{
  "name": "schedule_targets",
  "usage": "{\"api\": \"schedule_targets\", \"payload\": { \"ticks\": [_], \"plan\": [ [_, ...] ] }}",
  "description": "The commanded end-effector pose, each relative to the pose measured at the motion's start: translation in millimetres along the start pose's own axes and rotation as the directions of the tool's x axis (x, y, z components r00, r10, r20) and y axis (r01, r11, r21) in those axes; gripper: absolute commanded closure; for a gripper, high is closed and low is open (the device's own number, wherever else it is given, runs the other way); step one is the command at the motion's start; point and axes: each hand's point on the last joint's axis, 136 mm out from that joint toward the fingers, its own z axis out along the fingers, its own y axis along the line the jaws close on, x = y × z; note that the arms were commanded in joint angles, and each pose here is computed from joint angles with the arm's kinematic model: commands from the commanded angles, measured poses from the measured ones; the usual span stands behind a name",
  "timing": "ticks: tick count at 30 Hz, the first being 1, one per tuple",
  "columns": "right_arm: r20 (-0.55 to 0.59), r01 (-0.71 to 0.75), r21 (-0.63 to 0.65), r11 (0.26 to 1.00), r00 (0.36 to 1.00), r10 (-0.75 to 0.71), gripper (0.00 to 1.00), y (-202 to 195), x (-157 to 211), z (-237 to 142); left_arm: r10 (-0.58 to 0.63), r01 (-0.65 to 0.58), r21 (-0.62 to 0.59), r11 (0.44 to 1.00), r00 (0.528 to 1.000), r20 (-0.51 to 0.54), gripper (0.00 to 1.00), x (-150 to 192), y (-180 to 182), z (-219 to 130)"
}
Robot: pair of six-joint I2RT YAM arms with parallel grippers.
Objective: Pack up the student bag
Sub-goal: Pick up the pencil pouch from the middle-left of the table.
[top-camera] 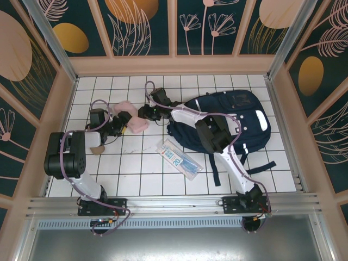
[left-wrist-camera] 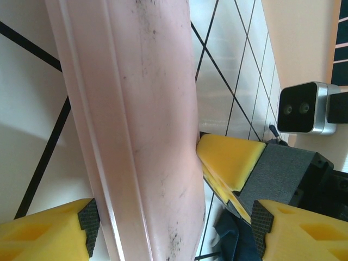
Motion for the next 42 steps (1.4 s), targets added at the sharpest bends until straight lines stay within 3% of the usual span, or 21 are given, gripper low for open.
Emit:
{"api": "schedule_targets", "payload": {
  "ticks": [1, 6, 10, 16, 24, 32, 34, 42],
  "plan": [
    [-0.110, -0.017, -0.055, 0.998, 0.994, 0.011, 0.70, 21.5, 36.4, 4.5, 0.088, -0.087, 0.120, 0.989, 0.996, 0.002, 0.27, -1.1, -38.9, 2.2],
    [-0.119, -0.031, -0.059, 0.998, 0.993, 0.024, 0.70, 20.0, 37.3, 3.0, 0.058, -0.069, 0.230, 0.971, 0.997, 0.057, 0.27, -8.1, -59.1, -3.5],
    [-0.114, -0.029, -0.064, 0.998, 0.993, 0.021, 0.70, 24.0, 34.4, 1.6, 0.041, -0.063, 0.249, 0.966, 0.995, 0.090, 0.27, -15.1, -63.5, -4.4],
    [-0.107, -0.029, -0.060, 0.998, 0.994, 0.022, 0.69, 24.3, 33.2, 0.4, 0.001, -0.007, 0.133, 0.991, 0.999, 0.044, 0.31, -12.1, -33.6, 11.1],
    [-0.107, -0.036, -0.069, 0.997, 0.994, 0.028, 0.69, 27.2, 32.0, -0.2, -0.114, 0.114, 0.297, 0.948, 0.993, -0.016, 0.29, -4.9, -47.4, 13.9],
    [-0.065, -0.002, -0.016, 1.000, 0.998, 0.001, 0.64, 27.8, 22.4, -12.7, -0.013, 0.011, 0.077, 0.997, 0.999, 0.033, 0.40, -10.2, -24.1, 11.9],
    [-0.037, 0.024, 0.004, 1.000, 0.999, -0.024, 0.61, 32.7, 14.7, -21.7, -0.006, 0.004, 0.062, 0.998, 0.999, 0.034, 0.47, -9.7, -21.7, 11.1],
    [0.072, 0.121, 0.153, 0.981, 0.988, -0.133, 0.55, 44.5, -16.7, -74.2, 0.006, -0.008, 0.075, 0.997, 0.999, 0.031, 0.59, -6.7, -27.1, 5.6]
  ]
}}
